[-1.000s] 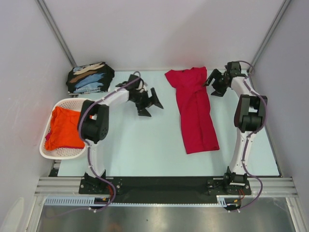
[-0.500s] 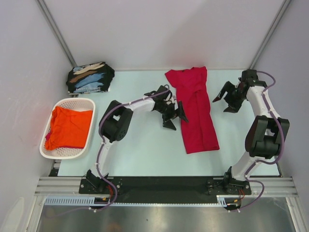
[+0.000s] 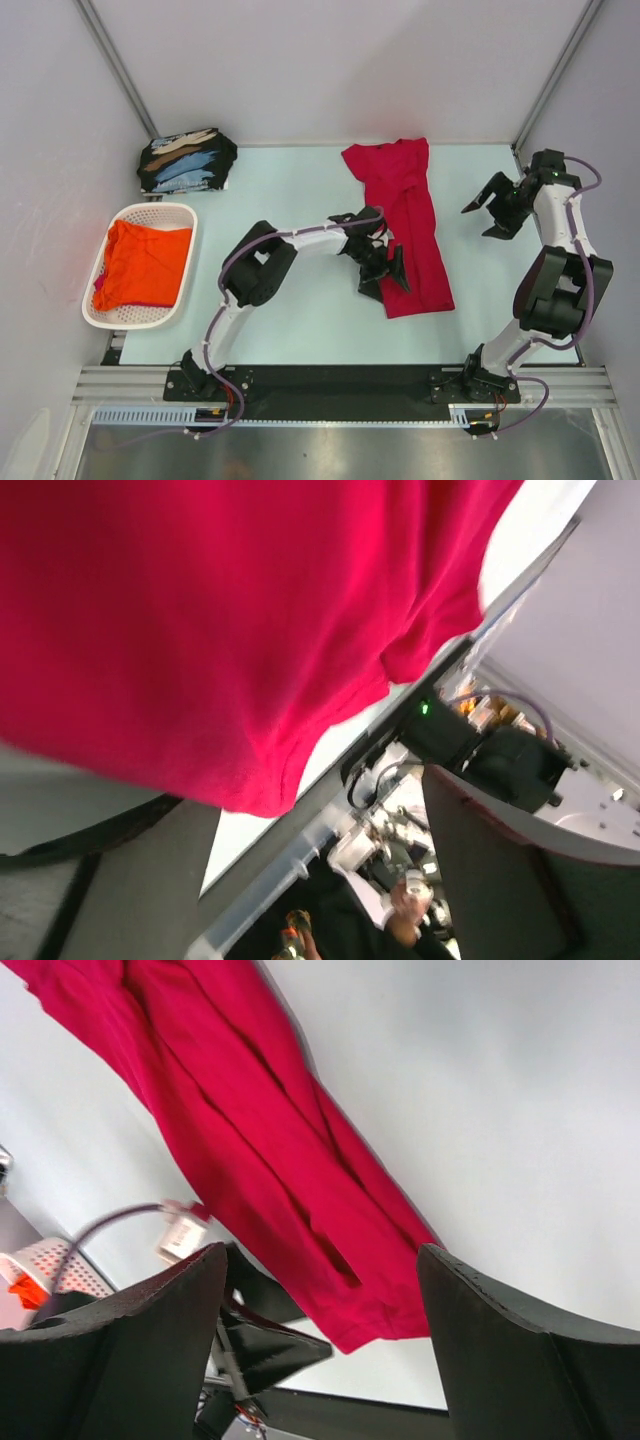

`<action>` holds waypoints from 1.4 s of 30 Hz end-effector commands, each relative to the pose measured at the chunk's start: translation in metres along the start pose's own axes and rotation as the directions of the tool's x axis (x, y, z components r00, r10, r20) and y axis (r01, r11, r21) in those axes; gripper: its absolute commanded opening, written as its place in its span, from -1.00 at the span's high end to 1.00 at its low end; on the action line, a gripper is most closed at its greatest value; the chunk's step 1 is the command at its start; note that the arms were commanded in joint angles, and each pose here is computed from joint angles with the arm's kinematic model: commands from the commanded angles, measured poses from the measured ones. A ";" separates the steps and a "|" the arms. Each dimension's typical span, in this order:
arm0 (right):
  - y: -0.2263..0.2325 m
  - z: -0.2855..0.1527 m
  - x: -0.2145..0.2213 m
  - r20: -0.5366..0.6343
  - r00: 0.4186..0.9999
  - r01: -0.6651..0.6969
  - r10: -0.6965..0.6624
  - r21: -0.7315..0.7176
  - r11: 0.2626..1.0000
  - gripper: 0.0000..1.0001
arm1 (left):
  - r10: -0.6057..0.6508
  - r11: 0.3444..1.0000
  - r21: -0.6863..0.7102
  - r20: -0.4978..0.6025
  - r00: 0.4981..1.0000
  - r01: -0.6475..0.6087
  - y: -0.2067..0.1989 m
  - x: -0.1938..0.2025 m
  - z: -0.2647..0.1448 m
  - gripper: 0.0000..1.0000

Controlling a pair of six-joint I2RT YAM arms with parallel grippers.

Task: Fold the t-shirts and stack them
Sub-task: Rotate the tshirt 90 degrees

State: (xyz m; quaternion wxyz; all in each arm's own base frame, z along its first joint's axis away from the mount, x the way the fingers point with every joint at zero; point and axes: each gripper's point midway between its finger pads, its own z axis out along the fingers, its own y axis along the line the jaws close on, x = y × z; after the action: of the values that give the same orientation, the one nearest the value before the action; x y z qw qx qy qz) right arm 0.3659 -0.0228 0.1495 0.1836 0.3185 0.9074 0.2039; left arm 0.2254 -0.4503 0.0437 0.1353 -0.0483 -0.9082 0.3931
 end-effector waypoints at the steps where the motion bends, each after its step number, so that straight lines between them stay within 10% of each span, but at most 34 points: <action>1: 0.009 -0.028 -0.024 0.087 0.996 0.006 0.001 -0.070 0.998 -0.64 | -0.121 0.984 -0.139 -0.085 0.989 0.108 0.040 0.046 0.020 -0.60; 4: 0.011 -0.027 -0.028 0.091 0.996 -0.001 0.010 -0.097 0.995 -0.64 | -0.156 0.971 -0.199 -0.114 0.981 0.131 0.061 0.071 0.028 -0.17; 8: 0.010 -0.026 -0.029 0.106 0.994 -0.004 0.017 -0.116 0.993 -0.64 | -0.194 0.958 -0.238 -0.124 0.973 0.160 0.079 0.087 0.034 0.97; 30: 0.013 -0.015 0.001 0.046 0.999 -0.001 0.008 -0.157 0.988 -0.63 | -0.226 0.885 -0.435 -0.088 0.970 0.167 0.158 0.146 -0.025 1.00; 33: 0.018 -0.013 0.005 0.032 0.999 0.011 -0.006 -0.163 0.987 -0.63 | -0.183 0.882 -0.456 -0.100 0.978 0.119 0.158 0.146 -0.032 0.81; 37: 0.024 -0.011 0.009 0.023 0.999 0.033 -0.029 -0.169 0.985 -0.63 | -0.060 0.911 -0.413 -0.079 0.995 0.023 0.130 0.134 -0.047 -0.58; 39: 0.028 -0.009 0.013 0.011 0.999 0.040 -0.039 -0.182 0.982 -0.63 | 0.013 0.912 -0.409 -0.040 0.999 -0.028 0.108 0.121 -0.060 -0.94; 42: 0.036 -0.005 0.018 -0.009 0.998 0.052 -0.055 -0.209 0.976 -0.63 | 0.131 0.910 -0.397 0.005 0.991 -0.118 0.072 0.106 -0.080 -0.99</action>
State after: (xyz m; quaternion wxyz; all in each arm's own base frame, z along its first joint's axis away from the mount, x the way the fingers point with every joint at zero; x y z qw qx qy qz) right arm 0.3638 -0.0006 0.1561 0.2018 0.2948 0.8944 0.2690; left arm 0.1096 -0.3267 0.0358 0.1834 -0.0741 -0.9509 0.2381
